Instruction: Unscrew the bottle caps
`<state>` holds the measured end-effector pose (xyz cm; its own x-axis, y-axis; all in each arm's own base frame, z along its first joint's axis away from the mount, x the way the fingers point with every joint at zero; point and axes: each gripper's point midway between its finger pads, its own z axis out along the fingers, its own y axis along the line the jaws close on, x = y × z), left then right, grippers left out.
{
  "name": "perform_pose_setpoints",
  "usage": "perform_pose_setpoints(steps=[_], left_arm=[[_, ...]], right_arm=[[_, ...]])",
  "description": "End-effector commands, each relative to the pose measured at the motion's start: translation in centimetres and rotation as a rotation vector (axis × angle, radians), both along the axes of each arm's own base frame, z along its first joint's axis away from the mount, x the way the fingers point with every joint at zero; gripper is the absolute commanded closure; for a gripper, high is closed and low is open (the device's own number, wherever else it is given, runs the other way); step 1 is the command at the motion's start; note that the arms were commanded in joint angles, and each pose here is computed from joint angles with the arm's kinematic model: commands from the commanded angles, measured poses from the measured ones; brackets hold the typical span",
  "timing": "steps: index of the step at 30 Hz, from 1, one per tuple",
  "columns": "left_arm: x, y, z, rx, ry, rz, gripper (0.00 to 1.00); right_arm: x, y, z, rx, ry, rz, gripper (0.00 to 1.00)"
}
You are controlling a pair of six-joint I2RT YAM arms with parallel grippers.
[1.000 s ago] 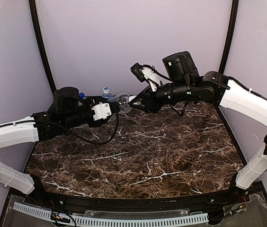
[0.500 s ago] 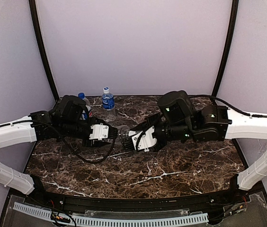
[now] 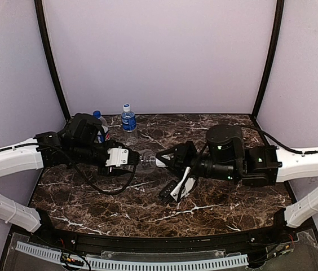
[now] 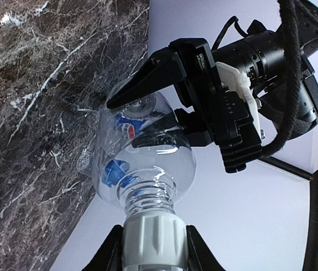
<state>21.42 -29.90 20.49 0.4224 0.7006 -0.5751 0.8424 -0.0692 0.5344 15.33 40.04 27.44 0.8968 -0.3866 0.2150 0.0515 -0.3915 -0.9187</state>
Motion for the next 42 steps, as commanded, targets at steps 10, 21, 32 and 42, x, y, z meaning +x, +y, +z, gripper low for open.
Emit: perform_pose_setpoints(steps=[10,21,32,42], left_arm=[[0.7,0.2,1.3,-0.034,-0.03,0.045,0.84],[2.7,-0.3,3.9,-0.137,-0.101,0.135,0.84],[3.0,-0.3,5.3,-0.184,-0.083,0.175,0.83],[3.0,-0.5,5.5,-0.191,-0.091,0.165,0.83]], right_arm=[[0.7,-2.8,7.0,0.285,0.149,-0.076,1.0],[19.5,-20.9,4.7,0.986,0.861,-1.119,1.0],[21.3,-34.7,-19.2,0.851,1.623,-2.112,1.0],[19.0,-36.8,-25.0,0.658,1.574,-2.33,0.99]])
